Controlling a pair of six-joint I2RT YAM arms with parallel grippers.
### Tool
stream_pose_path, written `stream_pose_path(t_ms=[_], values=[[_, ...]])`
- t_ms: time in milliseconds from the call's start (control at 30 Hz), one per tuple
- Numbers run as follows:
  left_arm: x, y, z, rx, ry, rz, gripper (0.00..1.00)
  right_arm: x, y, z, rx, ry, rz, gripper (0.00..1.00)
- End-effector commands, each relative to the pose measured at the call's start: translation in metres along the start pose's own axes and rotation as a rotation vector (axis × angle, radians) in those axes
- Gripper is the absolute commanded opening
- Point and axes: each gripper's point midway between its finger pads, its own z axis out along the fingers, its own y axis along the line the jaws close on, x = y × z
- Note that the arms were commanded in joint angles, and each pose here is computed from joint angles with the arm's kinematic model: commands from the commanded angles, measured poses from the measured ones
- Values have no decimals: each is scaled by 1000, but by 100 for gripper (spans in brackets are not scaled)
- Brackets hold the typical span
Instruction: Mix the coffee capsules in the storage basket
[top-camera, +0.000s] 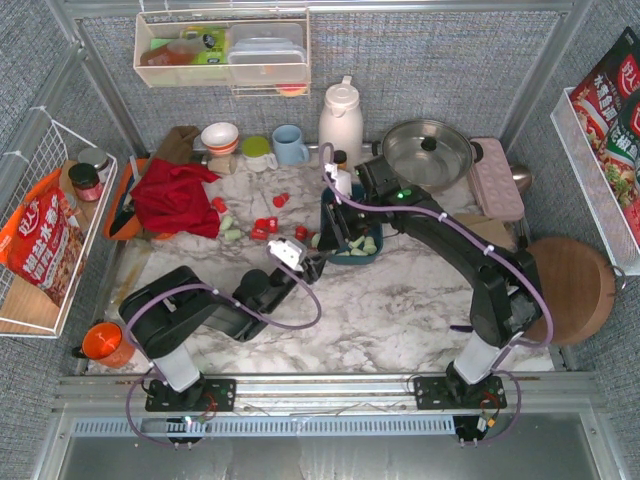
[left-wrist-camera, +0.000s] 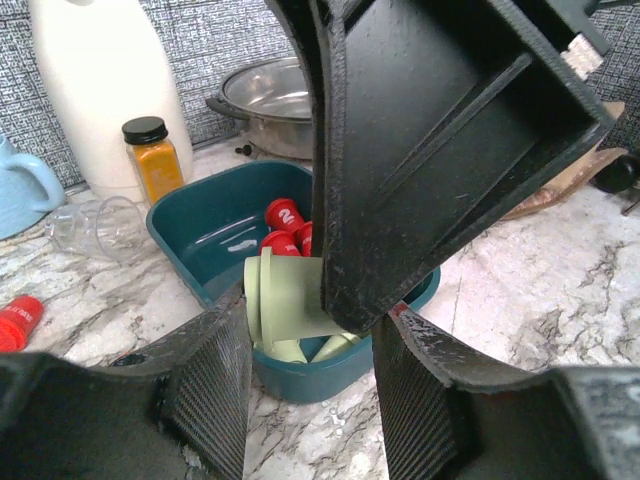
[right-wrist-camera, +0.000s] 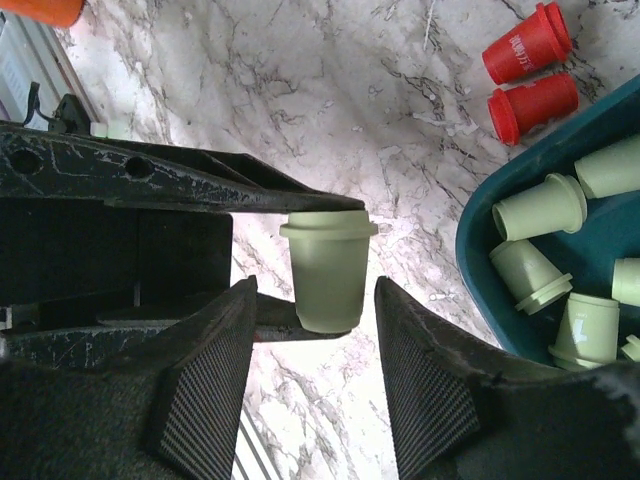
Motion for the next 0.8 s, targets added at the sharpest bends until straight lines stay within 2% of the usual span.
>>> stream_pose_path(t_ms=[0, 100, 200, 300, 567, 767], values=[[-28, 1, 7, -9, -105, -1, 45, 8, 7, 2, -31, 49, -42, 52], [-30, -4, 9, 15, -112, -9, 45, 7, 5, 6, -9, 52, -57, 42], [-30, -5, 9, 22, -112, -14, 49, 4, 3, 6, 7, 41, -62, 17], [-22, 5, 6, -37, -91, -27, 56, -1, -8, 2, 79, 22, -56, 2], [20, 43, -9, -263, 35, -71, 64, -11, -87, -30, 555, -163, 50, 1], [57, 70, -14, -399, 184, -141, 64, -4, -114, -32, 682, -173, 43, 11]])
